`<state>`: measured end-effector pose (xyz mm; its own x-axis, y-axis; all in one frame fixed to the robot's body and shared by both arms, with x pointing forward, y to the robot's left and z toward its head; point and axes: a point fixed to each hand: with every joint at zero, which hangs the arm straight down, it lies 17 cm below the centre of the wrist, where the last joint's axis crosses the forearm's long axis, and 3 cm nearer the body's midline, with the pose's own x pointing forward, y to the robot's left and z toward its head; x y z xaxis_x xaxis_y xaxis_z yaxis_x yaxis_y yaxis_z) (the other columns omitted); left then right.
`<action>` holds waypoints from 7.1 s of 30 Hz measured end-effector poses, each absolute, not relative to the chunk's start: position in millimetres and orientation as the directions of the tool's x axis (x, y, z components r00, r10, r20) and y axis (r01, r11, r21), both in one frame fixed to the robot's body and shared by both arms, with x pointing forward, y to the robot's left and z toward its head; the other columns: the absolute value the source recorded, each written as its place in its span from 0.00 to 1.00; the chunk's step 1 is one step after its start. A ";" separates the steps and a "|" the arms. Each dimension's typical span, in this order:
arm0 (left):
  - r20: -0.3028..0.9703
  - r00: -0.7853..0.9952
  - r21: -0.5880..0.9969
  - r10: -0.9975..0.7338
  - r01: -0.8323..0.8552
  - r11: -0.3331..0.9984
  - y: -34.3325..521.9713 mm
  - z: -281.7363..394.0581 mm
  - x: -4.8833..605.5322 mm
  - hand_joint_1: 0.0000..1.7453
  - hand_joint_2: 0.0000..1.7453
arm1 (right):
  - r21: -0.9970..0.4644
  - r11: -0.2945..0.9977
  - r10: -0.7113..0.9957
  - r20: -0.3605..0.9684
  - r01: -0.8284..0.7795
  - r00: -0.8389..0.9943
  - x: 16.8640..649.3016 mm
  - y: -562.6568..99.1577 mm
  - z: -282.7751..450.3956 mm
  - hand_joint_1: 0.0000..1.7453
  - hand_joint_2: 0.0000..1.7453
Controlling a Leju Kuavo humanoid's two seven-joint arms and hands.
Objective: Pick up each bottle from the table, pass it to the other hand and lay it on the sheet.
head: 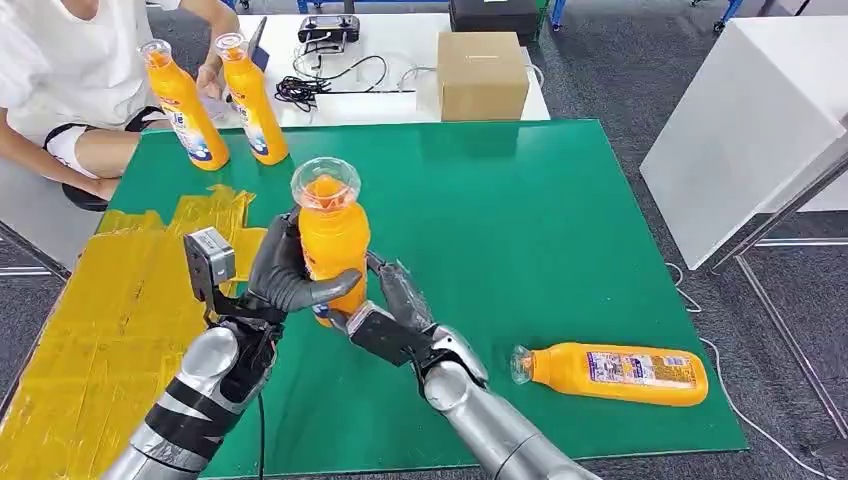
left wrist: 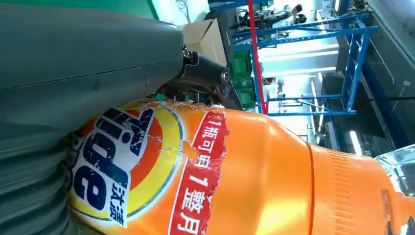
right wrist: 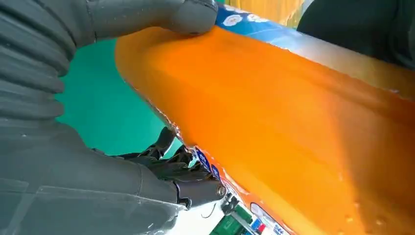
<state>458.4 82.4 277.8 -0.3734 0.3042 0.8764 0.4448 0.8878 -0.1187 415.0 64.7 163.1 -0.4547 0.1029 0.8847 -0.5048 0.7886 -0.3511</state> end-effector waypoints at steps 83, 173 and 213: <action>0.665 -0.372 0.517 -0.647 -0.396 0.759 251.5 196.7 460.6 0.00 1.00 | -0.942 -0.123 0.992 -0.105 -0.312 -0.074 309.7 -433.9 32.4 0.00 1.00; 0.901 -0.384 0.086 0.200 0.612 0.786 23.1 255.7 415.3 0.00 1.00 | -0.189 0.950 0.091 0.929 -0.250 -0.358 443.3 -58.6 153.4 1.00 1.00; 0.886 -0.375 -0.177 0.274 0.273 0.946 97.9 247.1 451.5 1.00 1.00 | -0.302 0.815 0.140 0.931 -0.495 -0.337 398.6 51.3 112.6 1.00 1.00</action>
<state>451.5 97.9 247.1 -0.3750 0.2740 0.8856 0.2729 0.9456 -0.1770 398.6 51.3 112.6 -0.3371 0.1402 0.9310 -0.4948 0.8149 -0.3019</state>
